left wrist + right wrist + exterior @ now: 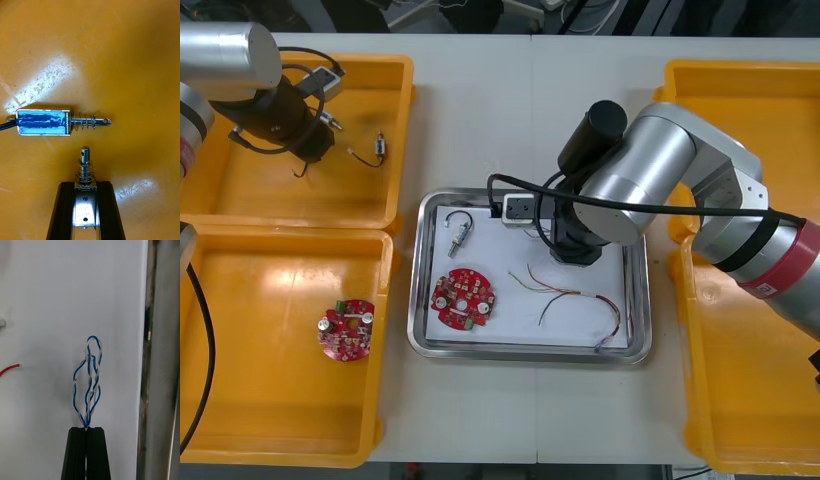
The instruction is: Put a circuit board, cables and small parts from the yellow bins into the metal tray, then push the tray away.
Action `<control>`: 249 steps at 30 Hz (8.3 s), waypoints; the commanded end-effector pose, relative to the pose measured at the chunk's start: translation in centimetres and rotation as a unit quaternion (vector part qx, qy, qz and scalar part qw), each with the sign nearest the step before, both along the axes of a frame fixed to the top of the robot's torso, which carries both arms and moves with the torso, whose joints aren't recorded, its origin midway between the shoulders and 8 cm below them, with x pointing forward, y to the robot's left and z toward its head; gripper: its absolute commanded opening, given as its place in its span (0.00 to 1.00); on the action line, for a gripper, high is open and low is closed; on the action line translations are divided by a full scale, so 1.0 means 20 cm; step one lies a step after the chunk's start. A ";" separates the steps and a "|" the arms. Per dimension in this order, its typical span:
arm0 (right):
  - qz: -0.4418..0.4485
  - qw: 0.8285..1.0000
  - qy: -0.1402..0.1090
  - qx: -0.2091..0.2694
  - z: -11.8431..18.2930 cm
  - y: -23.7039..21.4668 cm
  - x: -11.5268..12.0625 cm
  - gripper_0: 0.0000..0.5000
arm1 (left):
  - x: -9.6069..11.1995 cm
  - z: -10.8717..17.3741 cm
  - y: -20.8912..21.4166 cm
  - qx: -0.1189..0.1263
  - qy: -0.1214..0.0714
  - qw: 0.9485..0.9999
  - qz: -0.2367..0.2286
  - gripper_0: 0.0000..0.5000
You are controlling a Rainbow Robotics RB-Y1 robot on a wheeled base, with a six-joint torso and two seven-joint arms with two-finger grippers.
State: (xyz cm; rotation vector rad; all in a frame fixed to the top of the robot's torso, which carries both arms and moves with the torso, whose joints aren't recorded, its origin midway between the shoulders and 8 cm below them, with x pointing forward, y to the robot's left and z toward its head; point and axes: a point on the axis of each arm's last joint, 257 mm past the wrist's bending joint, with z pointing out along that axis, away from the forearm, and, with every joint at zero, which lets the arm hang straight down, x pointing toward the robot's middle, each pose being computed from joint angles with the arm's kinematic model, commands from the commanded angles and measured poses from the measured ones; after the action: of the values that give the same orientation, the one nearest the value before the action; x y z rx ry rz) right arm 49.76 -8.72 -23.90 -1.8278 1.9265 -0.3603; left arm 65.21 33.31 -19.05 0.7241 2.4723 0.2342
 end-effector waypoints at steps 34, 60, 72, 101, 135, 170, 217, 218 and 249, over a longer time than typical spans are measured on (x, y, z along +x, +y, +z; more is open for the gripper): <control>-0.021 0.999 -0.016 0.027 0.10 -0.04 0.04 1.00 | -0.49 0.54 -0.20 -0.023 0.020 0.997 0.077 0.00; -0.159 0.981 0.035 0.105 0.81 -0.50 -0.03 1.00 | -0.77 0.53 -0.96 -0.130 -0.010 0.984 0.123 0.00; -0.290 0.949 0.001 0.128 0.98 -0.87 0.00 1.00 | -0.92 0.37 -1.25 -0.168 0.025 0.973 0.155 0.00; -0.562 0.794 -0.015 0.231 0.83 -1.80 -0.25 1.00 | -0.93 -0.09 -1.60 -0.188 0.056 0.963 0.187 0.00; -0.611 0.741 -0.009 0.278 0.52 -1.70 -0.60 1.00 | -0.81 -0.23 -1.65 -0.207 0.042 0.958 0.191 1.00; -0.615 0.732 0.009 0.294 0.47 -1.65 -0.65 1.00 | -0.73 0.37 -0.87 -0.186 0.057 0.948 0.253 1.00; -0.175 0.973 0.089 0.121 0.49 -0.37 -0.87 1.00 | -1.25 0.26 0.11 -0.142 0.037 0.950 0.275 1.00; -0.158 0.977 0.090 0.115 0.47 -0.32 -0.88 1.00 | -1.26 0.25 0.13 -0.139 0.034 0.952 0.271 1.00; -0.004 0.992 0.123 0.023 -0.10 0.31 -0.91 1.00 | -1.30 0.18 0.14 -0.131 0.024 0.964 0.231 1.00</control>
State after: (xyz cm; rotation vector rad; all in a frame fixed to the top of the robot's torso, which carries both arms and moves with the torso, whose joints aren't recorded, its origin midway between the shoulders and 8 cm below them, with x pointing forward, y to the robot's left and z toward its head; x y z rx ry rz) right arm 31.93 -4.37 -25.41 -1.8014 2.1950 -0.0692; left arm 38.99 34.56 -17.42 -0.0561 2.6716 -0.0379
